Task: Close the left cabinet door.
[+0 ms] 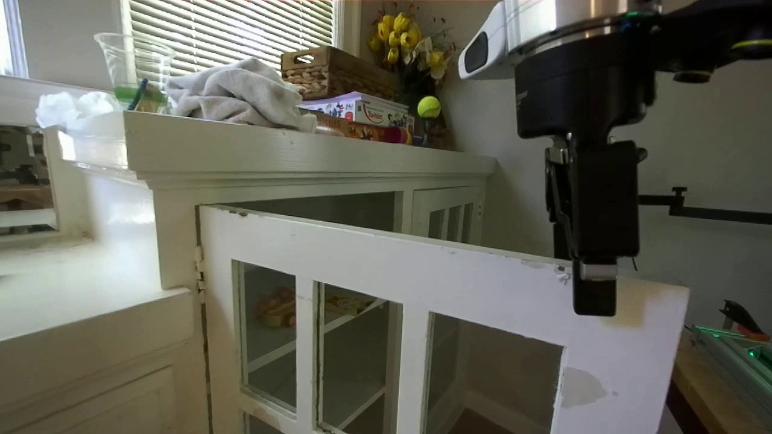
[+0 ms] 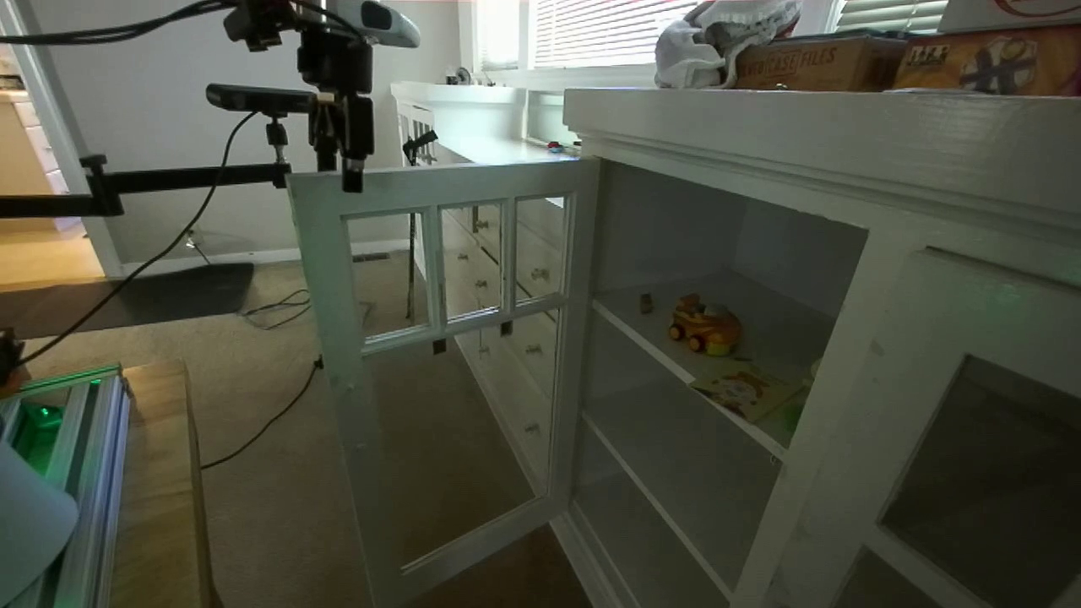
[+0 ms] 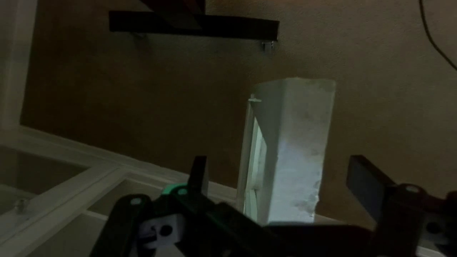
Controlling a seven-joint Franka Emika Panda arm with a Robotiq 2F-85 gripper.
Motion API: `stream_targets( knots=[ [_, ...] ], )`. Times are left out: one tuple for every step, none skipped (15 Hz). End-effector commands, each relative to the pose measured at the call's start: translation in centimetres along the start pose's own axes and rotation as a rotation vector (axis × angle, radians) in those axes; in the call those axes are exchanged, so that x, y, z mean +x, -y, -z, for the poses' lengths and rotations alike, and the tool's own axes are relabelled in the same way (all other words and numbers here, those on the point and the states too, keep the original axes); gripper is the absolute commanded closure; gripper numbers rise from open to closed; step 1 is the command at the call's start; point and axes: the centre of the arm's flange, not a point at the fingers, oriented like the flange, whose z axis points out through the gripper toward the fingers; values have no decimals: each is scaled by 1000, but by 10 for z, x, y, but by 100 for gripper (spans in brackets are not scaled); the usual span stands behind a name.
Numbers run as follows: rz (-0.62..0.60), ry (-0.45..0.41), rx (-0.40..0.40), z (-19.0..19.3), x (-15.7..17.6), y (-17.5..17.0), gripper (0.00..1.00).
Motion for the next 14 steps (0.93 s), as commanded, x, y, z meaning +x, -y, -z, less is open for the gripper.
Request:
stream_targets(
  knots=[
    [48,-70,-127,1,4,8,0],
    [62,-85,-156,0,4,7,0],
    [71,-98,-182,0,4,6,0],
    [80,-110,-203,0,4,5,0],
    [84,-121,-219,1,4,5,0],
    [92,-131,-244,1,5,2,0],
    [100,-144,-270,2,6,-1,0],
    [107,-155,-291,3,7,-5,0],
    [107,-155,-306,3,9,-10,0],
    [106,-152,-312,2,12,-17,0],
    [101,-134,-306,0,14,-23,0],
    [90,-127,-300,-3,18,-31,0],
    [79,-123,-298,-5,20,-38,0],
    [73,-122,-303,-5,22,-44,0]
  ],
)
